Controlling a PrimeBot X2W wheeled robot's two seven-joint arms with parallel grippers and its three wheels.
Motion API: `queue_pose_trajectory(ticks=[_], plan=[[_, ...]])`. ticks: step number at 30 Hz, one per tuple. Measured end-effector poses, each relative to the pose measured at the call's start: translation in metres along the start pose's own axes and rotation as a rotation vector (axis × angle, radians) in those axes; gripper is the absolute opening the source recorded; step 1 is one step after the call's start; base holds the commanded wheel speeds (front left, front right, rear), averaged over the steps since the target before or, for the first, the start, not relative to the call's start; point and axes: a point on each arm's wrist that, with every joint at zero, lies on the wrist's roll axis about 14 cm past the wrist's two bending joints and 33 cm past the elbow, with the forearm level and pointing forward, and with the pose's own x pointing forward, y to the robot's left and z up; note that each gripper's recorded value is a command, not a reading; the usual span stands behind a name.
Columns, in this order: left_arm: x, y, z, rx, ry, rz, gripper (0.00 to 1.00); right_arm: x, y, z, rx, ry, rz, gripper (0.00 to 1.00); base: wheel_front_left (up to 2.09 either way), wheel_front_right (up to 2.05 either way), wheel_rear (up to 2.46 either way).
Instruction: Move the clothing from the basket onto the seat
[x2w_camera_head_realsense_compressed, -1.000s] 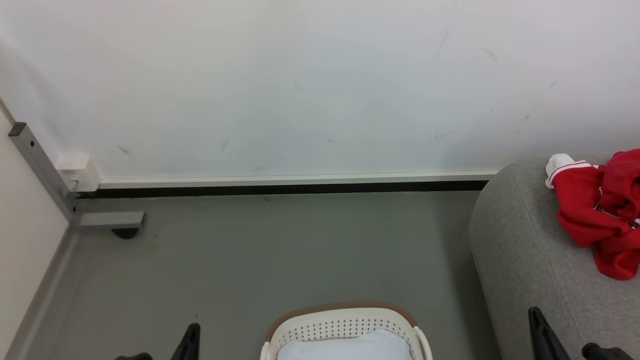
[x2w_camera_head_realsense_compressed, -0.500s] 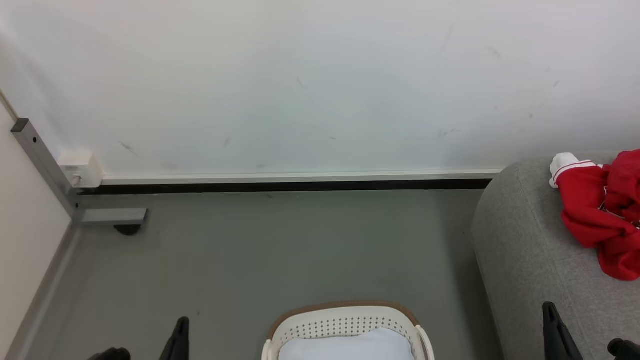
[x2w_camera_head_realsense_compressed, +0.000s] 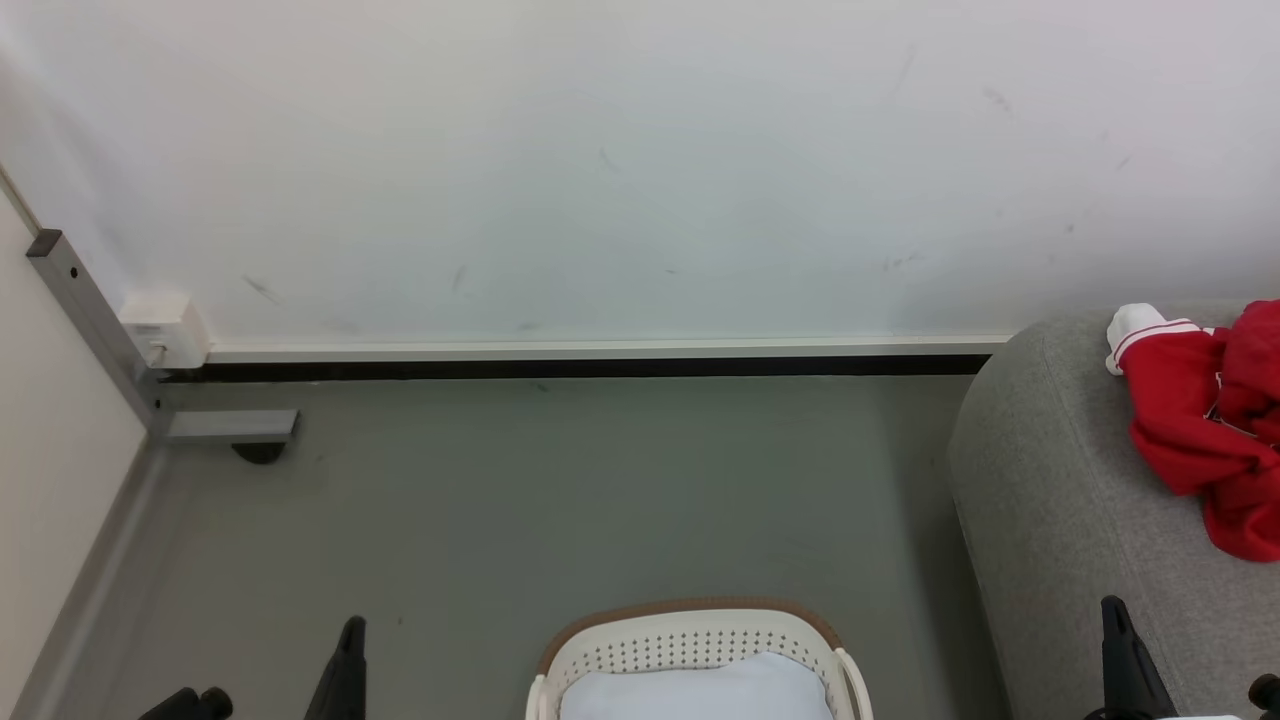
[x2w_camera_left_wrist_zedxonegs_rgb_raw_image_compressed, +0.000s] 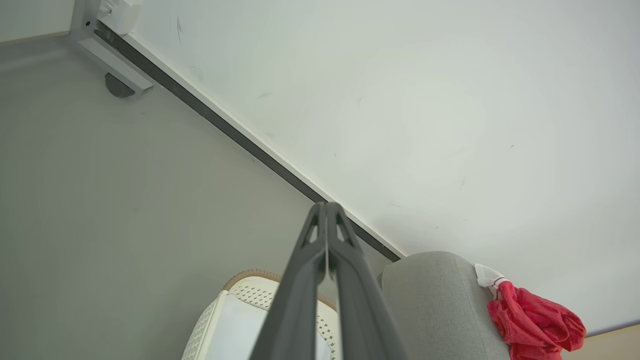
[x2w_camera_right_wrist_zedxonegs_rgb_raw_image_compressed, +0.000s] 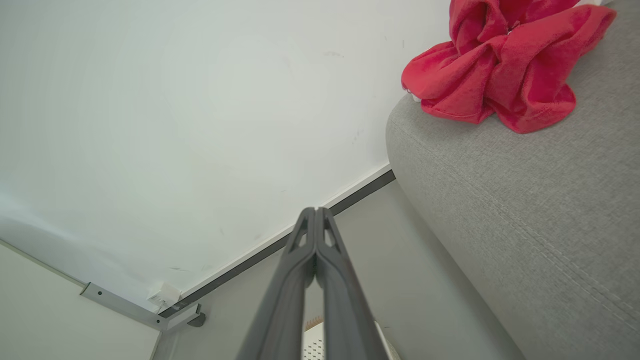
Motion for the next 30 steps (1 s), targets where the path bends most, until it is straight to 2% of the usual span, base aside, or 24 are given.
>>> queue_pose_trajectory(ticks=[30], plan=[[0.008, 0.002, 0.016, -0.363, -0.021, 0.011, 0.0, 0.014, 0.007, 0.009, 0.355, 0.007, 0.009, 0.0, 0.0, 0.0, 0.0]])
